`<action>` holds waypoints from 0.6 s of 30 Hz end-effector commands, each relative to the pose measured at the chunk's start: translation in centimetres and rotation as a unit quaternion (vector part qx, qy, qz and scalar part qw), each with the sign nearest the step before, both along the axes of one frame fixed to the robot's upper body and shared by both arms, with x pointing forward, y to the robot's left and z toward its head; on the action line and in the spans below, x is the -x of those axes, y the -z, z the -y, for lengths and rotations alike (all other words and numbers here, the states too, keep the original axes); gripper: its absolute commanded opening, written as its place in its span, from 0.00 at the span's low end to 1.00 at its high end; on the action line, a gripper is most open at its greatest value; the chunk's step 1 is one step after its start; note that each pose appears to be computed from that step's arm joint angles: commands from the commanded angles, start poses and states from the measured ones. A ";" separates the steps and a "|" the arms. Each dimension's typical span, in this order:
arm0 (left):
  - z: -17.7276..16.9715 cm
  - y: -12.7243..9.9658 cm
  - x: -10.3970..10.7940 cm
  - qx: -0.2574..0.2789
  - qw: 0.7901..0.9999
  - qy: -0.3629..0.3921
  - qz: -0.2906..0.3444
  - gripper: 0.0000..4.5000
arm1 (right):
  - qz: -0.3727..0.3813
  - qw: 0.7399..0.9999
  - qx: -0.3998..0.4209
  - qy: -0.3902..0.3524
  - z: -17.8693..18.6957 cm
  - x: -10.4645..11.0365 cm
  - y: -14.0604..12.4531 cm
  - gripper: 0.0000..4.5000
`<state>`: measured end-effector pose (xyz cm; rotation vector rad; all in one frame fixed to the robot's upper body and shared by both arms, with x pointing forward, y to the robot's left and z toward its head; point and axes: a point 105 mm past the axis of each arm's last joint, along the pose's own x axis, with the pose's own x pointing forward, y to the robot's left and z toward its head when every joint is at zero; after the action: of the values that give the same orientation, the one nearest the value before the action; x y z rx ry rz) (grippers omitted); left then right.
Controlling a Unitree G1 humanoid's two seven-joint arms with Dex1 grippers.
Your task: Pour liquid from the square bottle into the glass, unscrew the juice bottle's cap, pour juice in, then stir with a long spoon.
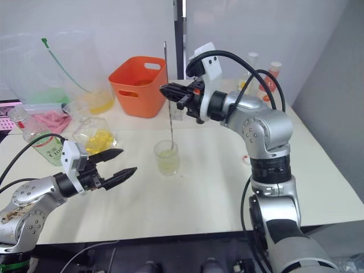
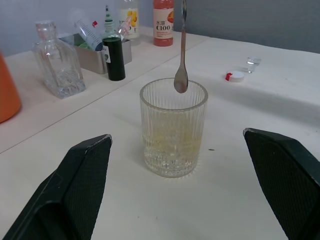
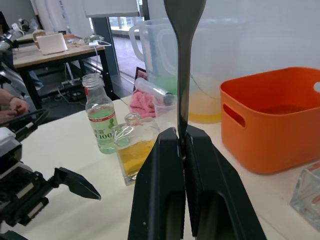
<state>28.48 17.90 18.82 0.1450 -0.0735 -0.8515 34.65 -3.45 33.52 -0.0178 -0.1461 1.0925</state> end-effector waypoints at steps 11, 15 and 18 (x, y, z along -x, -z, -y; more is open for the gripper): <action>0.2 -0.8 0.6 -0.013 1.000 0.012 0.021 0.99 | -0.160 0.980 0.117 0.023 5.2 0.6 -1.7 0.00; 0.5 -0.9 0.9 -0.006 1.000 0.018 0.022 0.99 | -0.225 0.958 0.173 0.054 7.3 0.1 0.7 0.00; 0.7 -0.7 1.3 -0.008 0.999 0.025 0.021 0.99 | -0.300 0.928 0.196 0.105 9.1 -1.5 4.3 0.00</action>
<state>27.77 17.54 18.66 0.1548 -0.0673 -0.8790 35.71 -11.68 29.90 -0.0675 0.5743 0.9049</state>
